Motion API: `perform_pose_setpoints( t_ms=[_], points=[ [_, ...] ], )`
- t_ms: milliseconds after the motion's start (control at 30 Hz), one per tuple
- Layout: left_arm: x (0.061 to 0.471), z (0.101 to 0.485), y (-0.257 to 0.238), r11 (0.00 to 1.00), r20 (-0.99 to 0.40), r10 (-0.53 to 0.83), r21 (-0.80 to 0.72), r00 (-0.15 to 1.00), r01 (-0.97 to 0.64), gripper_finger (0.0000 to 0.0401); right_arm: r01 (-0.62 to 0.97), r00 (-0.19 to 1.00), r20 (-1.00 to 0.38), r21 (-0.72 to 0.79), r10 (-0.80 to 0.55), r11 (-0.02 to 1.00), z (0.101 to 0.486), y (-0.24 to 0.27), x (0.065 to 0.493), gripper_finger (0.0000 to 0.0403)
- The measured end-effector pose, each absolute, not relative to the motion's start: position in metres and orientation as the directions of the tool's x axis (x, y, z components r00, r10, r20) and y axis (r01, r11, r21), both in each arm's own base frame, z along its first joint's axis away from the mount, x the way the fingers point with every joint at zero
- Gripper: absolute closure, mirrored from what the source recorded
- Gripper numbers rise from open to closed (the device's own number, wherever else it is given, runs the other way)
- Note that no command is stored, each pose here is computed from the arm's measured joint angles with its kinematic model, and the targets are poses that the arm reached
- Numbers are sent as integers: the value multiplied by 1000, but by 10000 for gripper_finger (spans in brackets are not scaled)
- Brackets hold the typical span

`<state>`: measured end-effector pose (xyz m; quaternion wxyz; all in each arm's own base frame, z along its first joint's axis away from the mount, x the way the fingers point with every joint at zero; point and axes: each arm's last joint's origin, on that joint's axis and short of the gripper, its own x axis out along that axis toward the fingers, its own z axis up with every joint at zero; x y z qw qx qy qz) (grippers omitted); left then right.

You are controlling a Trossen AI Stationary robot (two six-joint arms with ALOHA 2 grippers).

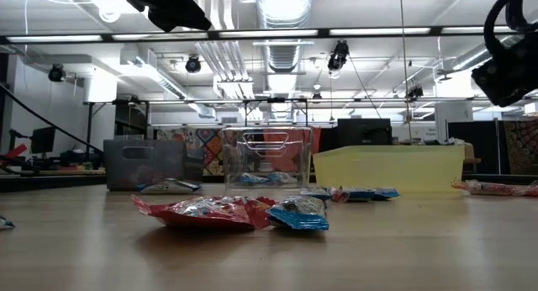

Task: Sort candy
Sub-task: Put the white chocolate into the transparent bin

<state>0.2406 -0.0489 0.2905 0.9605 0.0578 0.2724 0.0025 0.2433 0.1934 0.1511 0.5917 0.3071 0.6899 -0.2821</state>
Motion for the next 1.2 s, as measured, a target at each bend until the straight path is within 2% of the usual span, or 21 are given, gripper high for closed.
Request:
perform_pose_setpoints(
  t_ms=[767, 867, 1067, 1200],
  points=[
    [241, 291, -49, 993, -523, 36, 112, 852, 26, 292, 763, -63, -997, -16, 49, 646, 142, 188, 243, 260],
    [241, 291, -49, 993, -523, 36, 111, 852, 27, 292, 763, -60, -997, -13, 52, 646, 142, 188, 243, 283],
    [241, 291, -49, 993, -523, 36, 113, 852, 28, 292, 757, -55, -997, -9, 50, 654, 142, 187, 244, 372],
    [241, 291, -49, 993, -523, 36, 114, 852, 28, 292, 755, -48, -998, -3, 50, 656, 144, 187, 244, 380]
  ],
)
